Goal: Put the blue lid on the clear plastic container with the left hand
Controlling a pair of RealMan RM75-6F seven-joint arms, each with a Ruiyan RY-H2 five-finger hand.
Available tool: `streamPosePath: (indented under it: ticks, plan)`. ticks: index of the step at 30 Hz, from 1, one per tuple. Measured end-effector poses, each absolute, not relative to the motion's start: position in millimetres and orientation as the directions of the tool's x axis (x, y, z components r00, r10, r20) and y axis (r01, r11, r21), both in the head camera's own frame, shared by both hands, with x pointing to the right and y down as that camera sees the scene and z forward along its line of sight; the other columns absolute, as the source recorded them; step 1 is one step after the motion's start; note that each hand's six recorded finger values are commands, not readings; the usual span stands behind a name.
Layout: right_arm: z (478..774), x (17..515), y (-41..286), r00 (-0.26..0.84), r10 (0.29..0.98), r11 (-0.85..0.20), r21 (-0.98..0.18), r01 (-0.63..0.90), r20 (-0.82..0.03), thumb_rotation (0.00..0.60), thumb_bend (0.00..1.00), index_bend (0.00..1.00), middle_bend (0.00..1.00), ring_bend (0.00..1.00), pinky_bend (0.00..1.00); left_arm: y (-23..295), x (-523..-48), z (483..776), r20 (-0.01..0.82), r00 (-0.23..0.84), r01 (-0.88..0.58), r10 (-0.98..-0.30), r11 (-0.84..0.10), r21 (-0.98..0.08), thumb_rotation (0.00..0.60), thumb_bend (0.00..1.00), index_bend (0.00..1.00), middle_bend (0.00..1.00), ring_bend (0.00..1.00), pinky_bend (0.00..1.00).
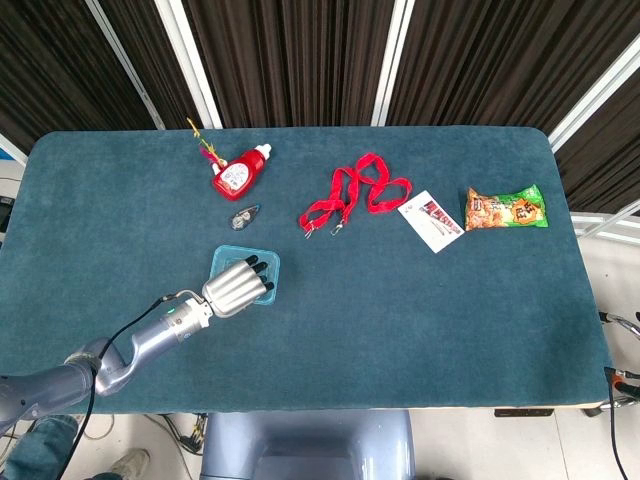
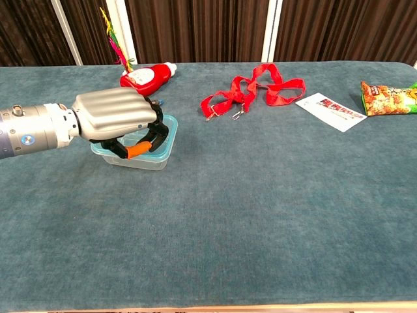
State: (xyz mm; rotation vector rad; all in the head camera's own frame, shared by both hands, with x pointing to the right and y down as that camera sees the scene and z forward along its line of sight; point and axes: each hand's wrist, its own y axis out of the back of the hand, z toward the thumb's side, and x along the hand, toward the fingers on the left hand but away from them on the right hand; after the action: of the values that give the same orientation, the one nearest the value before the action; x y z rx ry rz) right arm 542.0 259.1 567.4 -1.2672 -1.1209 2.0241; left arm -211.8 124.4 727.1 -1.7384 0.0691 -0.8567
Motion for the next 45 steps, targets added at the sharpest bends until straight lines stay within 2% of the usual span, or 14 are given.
streamPosePath:
  ticks: [13, 20, 45]
  plan:
    - [567.1, 542.6, 259.0, -0.445, 0.752, -0.537, -0.844, 0.012, -0.485, 0.600, 0.31, 0.07, 0.05, 0.04, 0.00, 127.3, -211.8, 731.1, 0.509, 0.737, 0.390, -0.445, -0.336, -0.858, 0.600, 0.57, 0.52, 0.52, 0.30, 0.34]
    - [566.2, 543.1, 258.9, -0.447, 0.752, -0.536, -0.844, 0.013, -0.484, 0.600, 0.31, 0.07, 0.05, 0.04, 0.00, 127.2, -209.0, 728.5, 0.483, 0.750, 0.375, -0.451, -0.311, -0.873, 0.600, 0.57, 0.52, 0.51, 0.30, 0.34]
    - [563.6, 542.6, 258.2, -0.447, 0.755, -0.530, -0.848, 0.014, -0.479, 0.600, 0.31, 0.07, 0.05, 0.04, 0.00, 136.3, -210.4, 731.1, 0.462, 0.779, 0.358, -0.424, -0.304, -0.883, 0.600, 0.57, 0.51, 0.47, 0.28, 0.33]
